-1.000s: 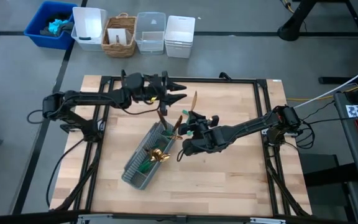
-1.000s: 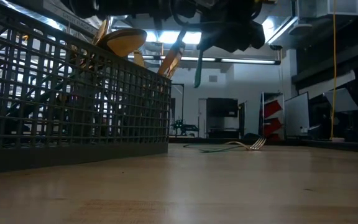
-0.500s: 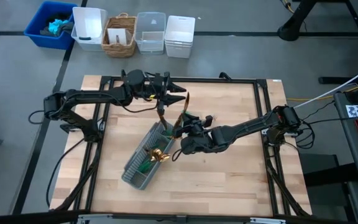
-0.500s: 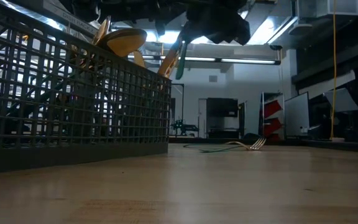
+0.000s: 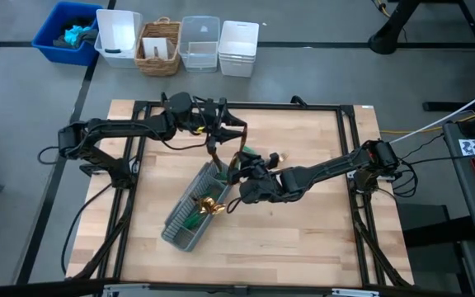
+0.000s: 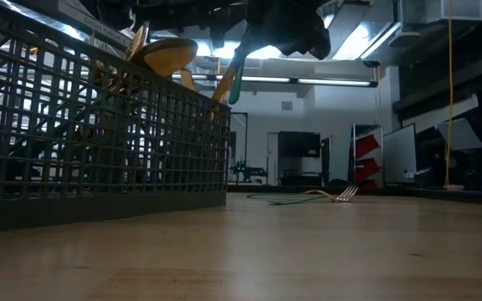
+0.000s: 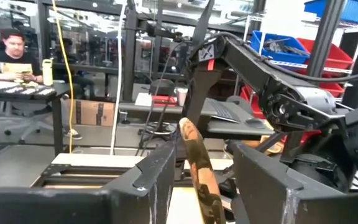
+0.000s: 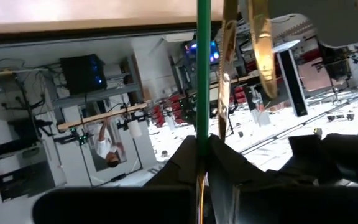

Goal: Sort silverware
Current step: Put the green knife into the silverware basket

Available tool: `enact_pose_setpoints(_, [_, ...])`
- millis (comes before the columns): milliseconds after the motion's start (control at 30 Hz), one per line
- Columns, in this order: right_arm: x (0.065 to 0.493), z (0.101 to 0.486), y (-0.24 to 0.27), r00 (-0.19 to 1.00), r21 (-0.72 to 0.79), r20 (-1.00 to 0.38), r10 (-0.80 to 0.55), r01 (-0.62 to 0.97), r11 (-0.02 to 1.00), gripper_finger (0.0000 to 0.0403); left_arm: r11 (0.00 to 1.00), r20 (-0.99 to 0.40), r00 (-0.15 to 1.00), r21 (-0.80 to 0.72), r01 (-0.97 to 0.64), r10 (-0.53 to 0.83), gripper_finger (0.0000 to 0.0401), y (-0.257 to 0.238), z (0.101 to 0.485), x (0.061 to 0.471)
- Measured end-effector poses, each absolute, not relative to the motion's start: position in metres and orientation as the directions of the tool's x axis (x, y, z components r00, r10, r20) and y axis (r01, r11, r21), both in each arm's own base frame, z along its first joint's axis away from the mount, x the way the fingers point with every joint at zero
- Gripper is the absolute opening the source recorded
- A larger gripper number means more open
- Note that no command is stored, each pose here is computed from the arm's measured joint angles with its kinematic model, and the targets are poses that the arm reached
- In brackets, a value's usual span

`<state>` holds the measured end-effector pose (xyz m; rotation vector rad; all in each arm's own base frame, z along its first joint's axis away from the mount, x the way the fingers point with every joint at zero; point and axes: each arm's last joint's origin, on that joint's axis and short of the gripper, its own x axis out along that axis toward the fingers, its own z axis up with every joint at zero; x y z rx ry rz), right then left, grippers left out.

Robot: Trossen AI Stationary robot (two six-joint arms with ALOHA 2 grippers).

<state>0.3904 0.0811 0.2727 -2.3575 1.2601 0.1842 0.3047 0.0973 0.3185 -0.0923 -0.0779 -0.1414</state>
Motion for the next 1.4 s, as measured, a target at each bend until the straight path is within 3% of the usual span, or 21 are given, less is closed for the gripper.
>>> enact_pose_setpoints(233, [0.393, 0.276, 0.082, 0.598, -0.379, -0.316, -0.736, -0.791, -0.480, 0.0019, 0.985, 0.068, 0.985, -0.058, 0.161, -0.157, 0.0133, 0.094, 0.313, 0.310])
enact_pose_setpoints(533, [0.393, 0.276, 0.082, 0.596, -0.369, -0.316, -0.738, -0.794, -0.484, 0.0019, 0.985, 0.078, 0.982, 0.026, 0.171, -0.172, 0.0011, 0.092, 0.314, 0.310])
enact_pose_setpoints(700, [0.393, 0.276, 0.082, 0.596, -0.374, -0.316, -0.738, -0.793, -0.480, 0.0029, 0.985, 0.077, 0.983, -0.016, 0.171, -0.169, 0.0008, 0.092, 0.314, 0.310])
enact_pose_setpoints(933, [0.393, 0.276, 0.081, 0.591, -0.404, -0.312, -0.744, -0.791, -0.459, 0.0074, 0.986, 0.076, 0.983, -0.023, 0.167, -0.165, 0.0002, 0.092, 0.314, 0.310])
enact_pose_setpoints(1133, [0.395, 0.278, 0.083, 0.609, -0.553, -0.302, -0.733, -0.738, -0.386, 0.0098, 0.989, 0.093, 0.985, -0.023, 0.149, -0.146, 0.0000, 0.093, 0.320, 0.305])
enact_pose_setpoints(1400, [0.397, 0.286, 0.082, 0.564, -0.739, -0.211, -0.798, -0.626, -0.247, 0.0091, 0.990, 0.166, 0.976, 0.015, 0.141, -0.141, 0.0000, 0.091, 0.346, 0.284])
